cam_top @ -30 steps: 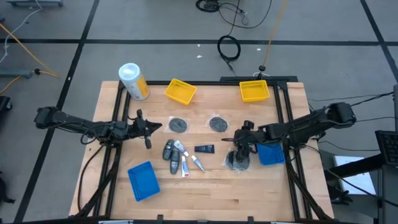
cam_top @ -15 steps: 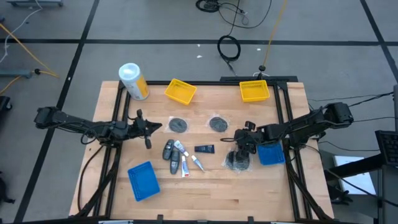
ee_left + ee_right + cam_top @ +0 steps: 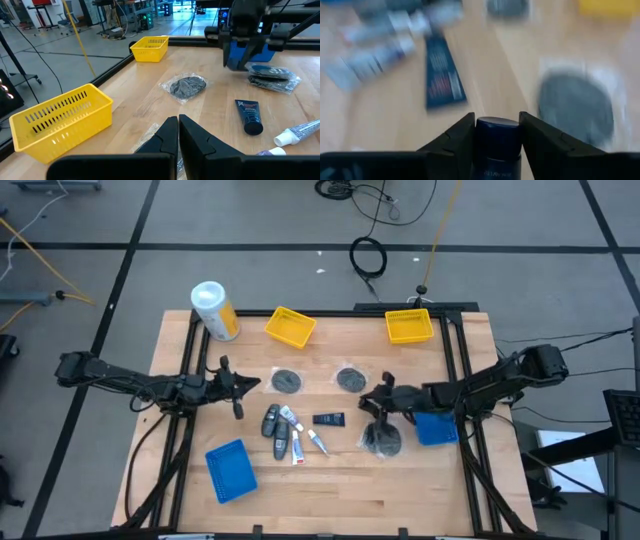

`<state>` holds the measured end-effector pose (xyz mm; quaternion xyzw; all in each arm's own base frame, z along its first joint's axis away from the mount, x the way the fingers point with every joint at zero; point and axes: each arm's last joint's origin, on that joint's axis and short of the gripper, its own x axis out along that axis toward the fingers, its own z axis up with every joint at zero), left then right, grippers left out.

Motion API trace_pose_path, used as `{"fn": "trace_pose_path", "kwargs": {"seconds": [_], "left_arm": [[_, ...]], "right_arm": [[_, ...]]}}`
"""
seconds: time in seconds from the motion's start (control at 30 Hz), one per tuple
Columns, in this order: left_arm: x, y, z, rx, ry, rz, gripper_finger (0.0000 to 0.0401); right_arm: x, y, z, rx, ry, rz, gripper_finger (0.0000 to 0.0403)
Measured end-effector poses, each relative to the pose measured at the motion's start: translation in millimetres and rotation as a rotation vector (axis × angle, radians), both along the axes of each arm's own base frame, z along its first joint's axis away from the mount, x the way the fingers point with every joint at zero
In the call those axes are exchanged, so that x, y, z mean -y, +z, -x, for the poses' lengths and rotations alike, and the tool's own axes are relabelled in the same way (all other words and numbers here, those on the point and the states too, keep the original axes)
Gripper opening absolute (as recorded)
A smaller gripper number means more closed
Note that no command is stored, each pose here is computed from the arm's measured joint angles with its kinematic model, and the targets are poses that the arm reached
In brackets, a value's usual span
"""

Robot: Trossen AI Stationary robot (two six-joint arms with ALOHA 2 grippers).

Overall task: Pick & Place Travel size toiletries
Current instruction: Put the dark blue shaving cream into the right yellow bin

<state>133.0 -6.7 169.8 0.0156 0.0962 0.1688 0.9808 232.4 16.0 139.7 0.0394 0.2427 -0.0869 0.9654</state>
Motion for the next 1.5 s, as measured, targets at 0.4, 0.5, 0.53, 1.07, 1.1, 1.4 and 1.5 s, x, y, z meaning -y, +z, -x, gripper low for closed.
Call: {"fn": "trace_pose_path", "kwargs": {"seconds": [0.4, 0.5, 0.53, 1.07, 1.1, 1.4, 1.5], "left_arm": [[0.0, 0.9, -0.2, 0.013, 0.001, 0.006, 0.0017], [0.0, 1.5, -0.3, 0.019, 0.001, 0.008, 0.0017], [0.0, 1.8, -0.4, 0.024, 0.002, 0.011, 0.0017], [-0.3, 2.0, -0.4, 0.034, 0.014, 0.03, 0.0017], [-0.3, 2.1, -0.4, 0.034, 0.015, 0.03, 0.0017], [-0.3, 2.0, -0.4, 0.033, 0.015, 0.031, 0.0017], [-0.3, 2.0, -0.4, 0.034, 0.015, 0.033, 0.0017]], "right_arm": [[-21.0, 44.7, -6.2, 0.461, -0.024, 0.213, 0.0128], [-31.4, 61.9, -12.7, 0.469, -0.137, 0.344, 0.0127], [-33.2, 67.5, -14.5, 0.464, -0.189, 0.384, 0.0127], [-24.6, 85.9, -48.9, 0.056, -0.633, 0.739, 0.0128], [-19.3, 89.3, -47.6, 0.039, -0.654, 0.757, 0.0128], [54.1, 114.7, -13.0, -0.172, -0.581, 0.818, 0.0128], [90.1, 116.4, 9.3, -0.252, -0.549, 0.746, 0.0128]]}}
